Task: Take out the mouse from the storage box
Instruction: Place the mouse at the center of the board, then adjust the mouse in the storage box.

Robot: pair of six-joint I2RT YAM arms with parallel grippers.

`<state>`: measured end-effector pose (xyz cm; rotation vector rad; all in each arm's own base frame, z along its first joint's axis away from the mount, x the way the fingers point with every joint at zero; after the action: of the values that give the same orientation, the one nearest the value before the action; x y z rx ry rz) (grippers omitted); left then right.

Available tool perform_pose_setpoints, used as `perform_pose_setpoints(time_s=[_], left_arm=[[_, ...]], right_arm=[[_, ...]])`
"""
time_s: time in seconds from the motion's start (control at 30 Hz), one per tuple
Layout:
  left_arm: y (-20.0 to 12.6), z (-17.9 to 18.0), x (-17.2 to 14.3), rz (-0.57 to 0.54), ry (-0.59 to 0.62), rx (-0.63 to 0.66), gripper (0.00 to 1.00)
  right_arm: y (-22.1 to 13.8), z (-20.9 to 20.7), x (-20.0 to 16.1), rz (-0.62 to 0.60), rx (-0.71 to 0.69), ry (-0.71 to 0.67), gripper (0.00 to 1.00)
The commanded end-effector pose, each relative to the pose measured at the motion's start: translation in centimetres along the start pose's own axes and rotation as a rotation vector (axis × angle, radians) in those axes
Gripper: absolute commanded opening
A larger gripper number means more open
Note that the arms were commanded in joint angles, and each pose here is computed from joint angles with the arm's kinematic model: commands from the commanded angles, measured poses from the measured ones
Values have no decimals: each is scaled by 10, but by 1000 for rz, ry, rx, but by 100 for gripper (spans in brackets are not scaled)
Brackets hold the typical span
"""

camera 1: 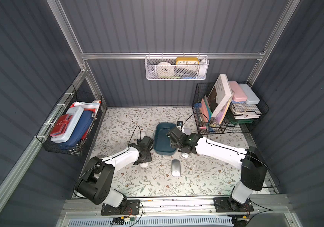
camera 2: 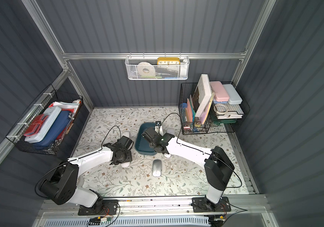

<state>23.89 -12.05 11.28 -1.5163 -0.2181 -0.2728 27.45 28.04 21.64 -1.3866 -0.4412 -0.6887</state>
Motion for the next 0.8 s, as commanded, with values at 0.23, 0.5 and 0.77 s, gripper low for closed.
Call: perform_pose_setpoints(time_s=[0.23,0.5,0.77], left_arm=[[-22,5,7,-91,-56,-10,84],[-99,30,13,-369,-145,-11,94],[-130,44,8,-508,-184,-16,99]], right_arm=[[29,14,16,44,-35,-21,73],[76,39,25,87,-110,-86,72],[111,54,23,89,-211,-147,71]])
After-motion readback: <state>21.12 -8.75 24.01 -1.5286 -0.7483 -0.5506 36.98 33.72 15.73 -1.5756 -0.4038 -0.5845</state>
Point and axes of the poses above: each gripper's point midway between its finger pads, its own y axis out along the fingers, its own z axis along the line the jaws close on, x = y × z, the point moved 9 cm from there along -y, back along the fingers, and after that the axes turned 12 degrees about y, right-handed, at the moved point
